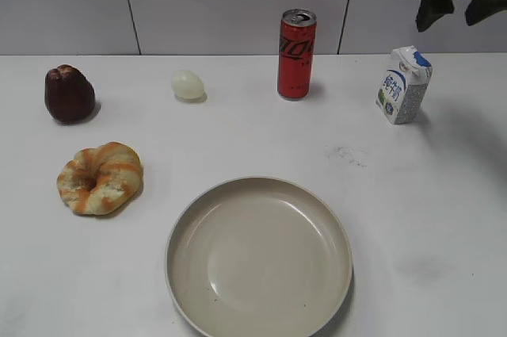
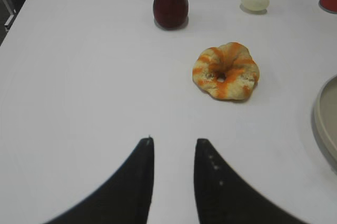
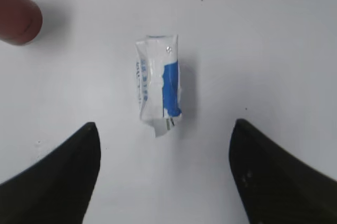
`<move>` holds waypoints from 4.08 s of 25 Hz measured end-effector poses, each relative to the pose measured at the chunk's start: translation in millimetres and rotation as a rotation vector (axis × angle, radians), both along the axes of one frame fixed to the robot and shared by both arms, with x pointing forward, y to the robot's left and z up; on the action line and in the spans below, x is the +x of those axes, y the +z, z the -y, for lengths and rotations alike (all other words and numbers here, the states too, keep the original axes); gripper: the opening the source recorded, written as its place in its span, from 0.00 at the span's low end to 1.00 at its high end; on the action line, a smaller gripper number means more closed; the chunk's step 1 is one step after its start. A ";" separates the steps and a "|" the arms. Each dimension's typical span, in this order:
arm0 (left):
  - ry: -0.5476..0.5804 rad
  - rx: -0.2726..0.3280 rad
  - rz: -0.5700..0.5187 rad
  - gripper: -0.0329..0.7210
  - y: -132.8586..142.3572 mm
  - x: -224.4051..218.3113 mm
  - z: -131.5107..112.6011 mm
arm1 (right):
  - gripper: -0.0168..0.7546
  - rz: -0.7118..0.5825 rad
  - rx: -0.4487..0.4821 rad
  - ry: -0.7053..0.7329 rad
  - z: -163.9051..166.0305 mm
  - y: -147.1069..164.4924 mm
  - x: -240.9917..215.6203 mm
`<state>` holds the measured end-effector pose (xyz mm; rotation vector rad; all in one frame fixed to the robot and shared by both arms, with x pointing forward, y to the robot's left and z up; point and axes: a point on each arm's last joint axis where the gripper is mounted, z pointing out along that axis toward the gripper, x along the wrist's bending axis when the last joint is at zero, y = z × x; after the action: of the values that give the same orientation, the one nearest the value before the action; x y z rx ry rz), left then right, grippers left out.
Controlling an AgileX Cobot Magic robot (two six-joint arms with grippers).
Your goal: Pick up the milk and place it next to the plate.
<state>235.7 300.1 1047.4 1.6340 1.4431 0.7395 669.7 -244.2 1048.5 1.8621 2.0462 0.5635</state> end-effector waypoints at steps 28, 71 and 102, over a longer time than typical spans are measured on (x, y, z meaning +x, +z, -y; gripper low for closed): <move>0.000 0.000 0.000 0.32 0.0 0.0 0.0 | 0.38 -0.173 -0.080 0.144 -11.7 -96.0 54.6; 0.000 0.000 0.000 0.32 0.0 0.0 0.0 | 0.37 -0.099 -0.134 1.244 -205.1 -99.7 -42.3; 0.000 0.000 0.000 0.32 0.0 0.0 0.0 | 0.78 -0.056 -0.067 0.149 21.7 62.4 -27.7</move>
<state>235.7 300.1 1047.4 1.6340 1.4431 0.7395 641.9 -265.8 1110.8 1.7166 2.2251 0.4787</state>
